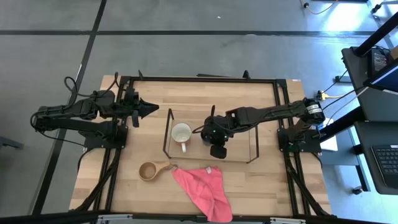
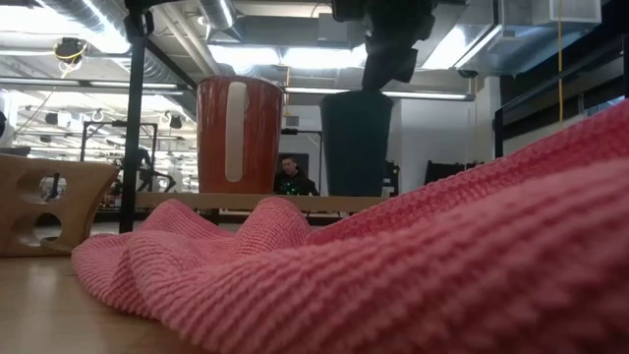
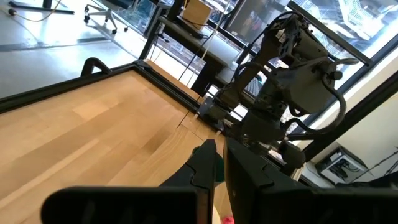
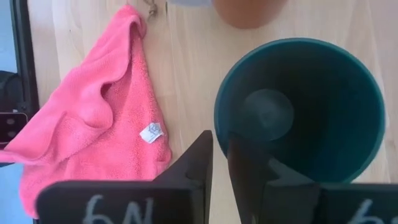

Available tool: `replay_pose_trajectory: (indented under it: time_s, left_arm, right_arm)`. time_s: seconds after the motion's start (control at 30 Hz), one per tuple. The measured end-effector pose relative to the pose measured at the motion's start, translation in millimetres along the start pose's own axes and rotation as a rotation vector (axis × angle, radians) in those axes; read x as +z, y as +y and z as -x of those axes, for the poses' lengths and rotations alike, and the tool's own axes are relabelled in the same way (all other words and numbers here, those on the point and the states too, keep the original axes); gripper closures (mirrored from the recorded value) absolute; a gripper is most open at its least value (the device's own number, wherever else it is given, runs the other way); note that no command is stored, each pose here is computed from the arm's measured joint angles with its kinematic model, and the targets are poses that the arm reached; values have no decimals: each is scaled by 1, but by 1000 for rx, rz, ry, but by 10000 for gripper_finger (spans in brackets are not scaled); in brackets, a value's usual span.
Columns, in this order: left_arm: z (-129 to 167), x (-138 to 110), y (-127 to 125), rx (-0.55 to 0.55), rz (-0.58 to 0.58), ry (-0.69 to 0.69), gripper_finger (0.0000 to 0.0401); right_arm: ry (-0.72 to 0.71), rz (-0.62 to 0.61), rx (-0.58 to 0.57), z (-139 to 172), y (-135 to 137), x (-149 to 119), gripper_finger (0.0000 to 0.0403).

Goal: Stack small to large cups/mugs on shelf
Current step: Put blue cup on the shelf, then move wooden mug from the bottom to the top

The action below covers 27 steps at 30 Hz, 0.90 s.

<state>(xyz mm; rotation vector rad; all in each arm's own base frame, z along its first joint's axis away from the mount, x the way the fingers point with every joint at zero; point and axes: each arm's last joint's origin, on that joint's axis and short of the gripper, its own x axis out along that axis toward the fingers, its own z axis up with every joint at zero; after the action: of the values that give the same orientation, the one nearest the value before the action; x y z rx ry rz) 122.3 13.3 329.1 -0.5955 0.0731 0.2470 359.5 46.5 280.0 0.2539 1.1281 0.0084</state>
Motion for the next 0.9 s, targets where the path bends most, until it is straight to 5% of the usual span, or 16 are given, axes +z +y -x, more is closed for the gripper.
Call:
replay_pose_trajectory:
  time_s: [0.9]
  left_arm:
    - [0,-8,5,51,-15,85,376]
  right_arm:
    - [-84,9,-19,13,19,7,353]
